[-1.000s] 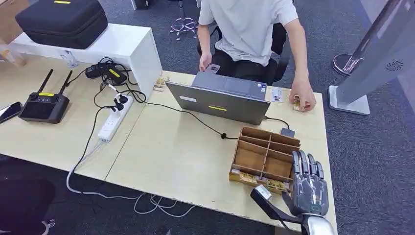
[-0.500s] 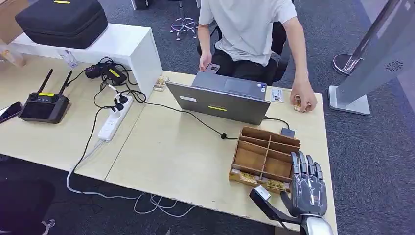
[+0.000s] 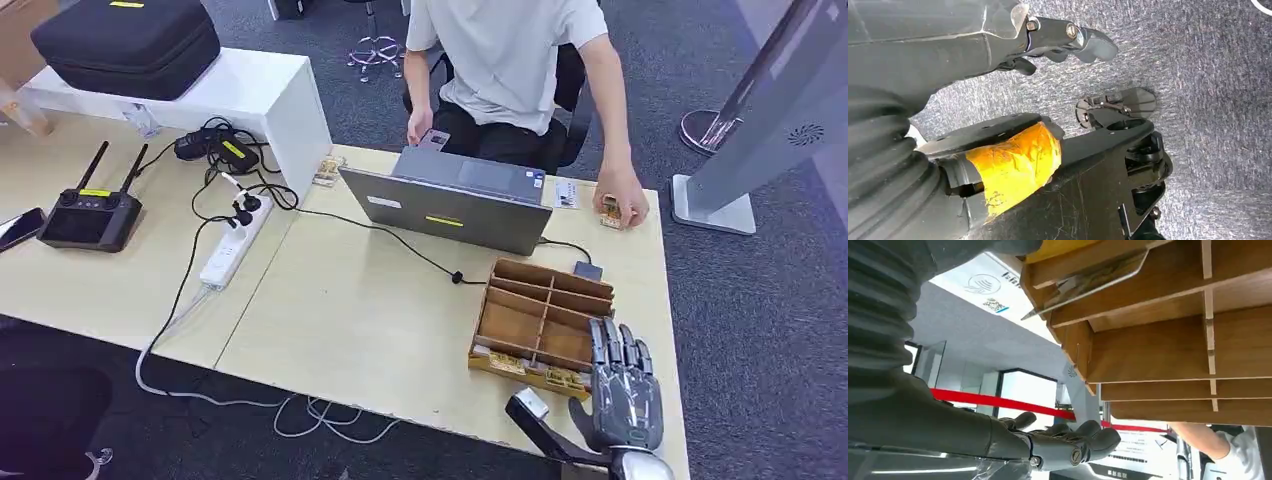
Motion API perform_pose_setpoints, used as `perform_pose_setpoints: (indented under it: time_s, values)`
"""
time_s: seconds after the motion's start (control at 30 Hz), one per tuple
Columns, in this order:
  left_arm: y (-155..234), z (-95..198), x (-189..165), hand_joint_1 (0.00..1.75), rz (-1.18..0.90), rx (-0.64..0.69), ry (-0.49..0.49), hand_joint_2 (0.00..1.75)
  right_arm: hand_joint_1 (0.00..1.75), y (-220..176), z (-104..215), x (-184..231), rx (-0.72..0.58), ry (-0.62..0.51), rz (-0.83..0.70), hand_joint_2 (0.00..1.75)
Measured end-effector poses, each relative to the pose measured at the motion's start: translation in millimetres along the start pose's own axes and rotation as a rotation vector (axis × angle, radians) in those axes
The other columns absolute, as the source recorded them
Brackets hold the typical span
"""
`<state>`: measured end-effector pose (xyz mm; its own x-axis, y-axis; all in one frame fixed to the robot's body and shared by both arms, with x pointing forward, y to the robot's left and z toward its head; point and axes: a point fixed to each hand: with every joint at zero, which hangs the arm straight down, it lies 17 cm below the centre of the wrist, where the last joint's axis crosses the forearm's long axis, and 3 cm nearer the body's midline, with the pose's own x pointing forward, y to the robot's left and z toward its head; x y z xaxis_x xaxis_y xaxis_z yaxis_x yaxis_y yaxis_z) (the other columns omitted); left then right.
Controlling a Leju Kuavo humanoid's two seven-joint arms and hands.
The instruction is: Pass the card to the sensor for recognition and then transmit it.
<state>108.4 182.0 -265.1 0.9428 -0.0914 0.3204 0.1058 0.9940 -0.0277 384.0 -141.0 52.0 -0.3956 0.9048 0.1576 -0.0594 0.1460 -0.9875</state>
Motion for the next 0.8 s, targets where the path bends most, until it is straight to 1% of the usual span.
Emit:
perform_pose_setpoints:
  time_s: [0.53,0.8]
  values:
    - [0.9,-0.1,-0.9,0.0,0.001,0.003,0.006,1.75,0.0,20.1,5.4,7.4,0.043,0.002,-0.043,1.75]
    - [0.9,-0.1,-1.6,0.0,-0.006,0.002,0.008,1.75,0.0,26.4,4.4,22.2,0.056,-0.022,-0.06,1.75]
